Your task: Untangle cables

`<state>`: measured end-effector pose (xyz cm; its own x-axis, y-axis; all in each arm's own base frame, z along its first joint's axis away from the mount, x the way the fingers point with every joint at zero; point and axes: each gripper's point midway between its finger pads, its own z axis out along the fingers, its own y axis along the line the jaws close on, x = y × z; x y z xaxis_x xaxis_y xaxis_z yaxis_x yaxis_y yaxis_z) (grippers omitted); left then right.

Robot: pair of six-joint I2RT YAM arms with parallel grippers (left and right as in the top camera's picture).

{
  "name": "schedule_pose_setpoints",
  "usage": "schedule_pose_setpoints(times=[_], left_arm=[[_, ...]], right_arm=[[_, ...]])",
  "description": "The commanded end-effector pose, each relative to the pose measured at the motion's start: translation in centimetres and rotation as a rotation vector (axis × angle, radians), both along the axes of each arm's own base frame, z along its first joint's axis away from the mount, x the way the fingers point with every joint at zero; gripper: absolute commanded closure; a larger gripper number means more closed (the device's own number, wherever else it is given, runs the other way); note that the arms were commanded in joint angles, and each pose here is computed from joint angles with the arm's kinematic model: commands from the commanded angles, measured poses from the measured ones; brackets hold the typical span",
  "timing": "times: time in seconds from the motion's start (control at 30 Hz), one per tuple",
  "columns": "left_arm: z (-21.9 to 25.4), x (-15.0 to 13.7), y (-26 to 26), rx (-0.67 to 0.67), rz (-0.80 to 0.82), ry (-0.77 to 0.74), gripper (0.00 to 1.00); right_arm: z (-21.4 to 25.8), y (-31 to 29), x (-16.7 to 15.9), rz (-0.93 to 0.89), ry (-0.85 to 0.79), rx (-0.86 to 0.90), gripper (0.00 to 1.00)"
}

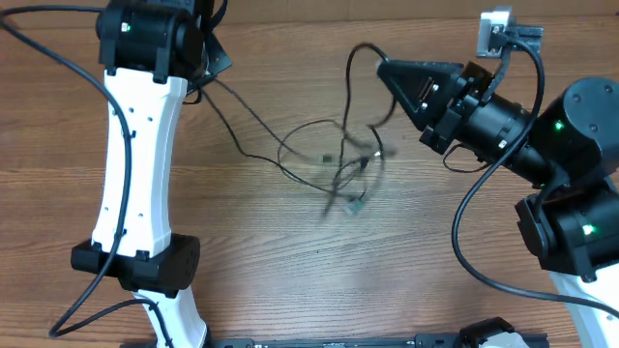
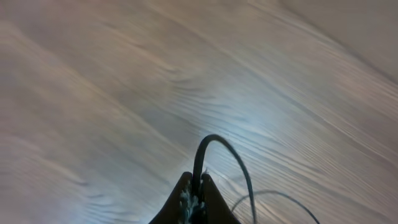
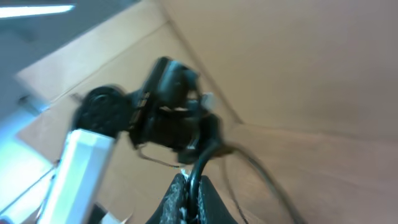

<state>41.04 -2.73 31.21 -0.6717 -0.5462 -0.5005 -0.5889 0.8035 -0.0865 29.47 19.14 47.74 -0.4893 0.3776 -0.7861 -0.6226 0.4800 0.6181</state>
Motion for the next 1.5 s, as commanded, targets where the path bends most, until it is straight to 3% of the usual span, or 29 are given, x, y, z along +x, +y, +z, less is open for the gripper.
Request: schedule_pose_setpoints(times=[0.0,0.17,0.23,0.33,0.47,0.53,0.6,0.73,0.87,1.0,1.03,1.1,1.27,1.3,1.47], left_arm=[[-0.8,-0.1,4.8,0.11,0.185,0.007,0.96],[-2.7,0.0,6.5,0.042,0.238,0.049,0.96],[-3.7,0.3,5.8,-0.053,0.175,0.081,0.96],[-3.9,0.6,5.3,-0.085,0.109,0.089,0.96],[-2.7,-0.2,9.9,0.139,0.235,0.075,0.96],[-2.6,-0.7,10.8,0.165,0.267,0.084,0.96],[-3.2,-0.5,10.1,0.084,0.25,0.09,0.96],[-4.4,0.9,5.5,-0.167,0.118,0.091,0.95],[-3.5,2.6,-1.9,-0.428,-0.296,0.053,0.83],[-1.8,2.3,-6.7,-0.541,-0.608,-0.008,0.3],[-1.7,2.2,-7.2,-0.549,-0.636,-0.01,0.22],[-1.7,2.0,-7.6,-0.539,-0.66,-0.008,0.16],[-1.9,1.4,-9.1,-0.523,-0.708,0.014,0.1],[-2.3,1.3,-9.5,-0.464,-0.75,0.02,0.01],[-3.9,1.5,-9.2,-0.302,-0.74,0.074,0.0]], right_arm=[[-1.4,-3.7,3.0,-0.264,0.176,0.079,0.96],[-1.9,-4.7,3.5,-0.303,0.209,0.095,0.96],[-1.7,-4.7,3.6,-0.307,0.201,0.098,0.96],[-1.7,-5.5,4.0,-0.355,0.197,0.098,0.97],[-3.8,-11.0,5.6,-0.651,0.229,0.032,0.96],[-5.4,-14.1,5.8,-0.803,0.282,0.0,0.96],[-7.0,-14.9,5.8,-0.839,0.343,-0.014,0.96],[-8.2,-11.0,6.1,-0.611,0.387,-0.041,0.96],[-8.1,-5.1,5.6,-0.234,0.359,-0.044,0.96],[-6.1,-0.5,3.8,0.149,0.235,-0.012,0.96],[-5.4,0.3,3.2,0.234,0.196,-0.001,0.96],[-4.4,1.2,2.4,0.349,0.144,0.02,0.96],[-3.4,1.3,2.7,0.36,0.184,0.079,0.96],[-2.8,1.4,2.5,0.373,0.178,0.094,0.96],[0.2,1.5,1.4,0.432,0.143,0.163,0.96]])
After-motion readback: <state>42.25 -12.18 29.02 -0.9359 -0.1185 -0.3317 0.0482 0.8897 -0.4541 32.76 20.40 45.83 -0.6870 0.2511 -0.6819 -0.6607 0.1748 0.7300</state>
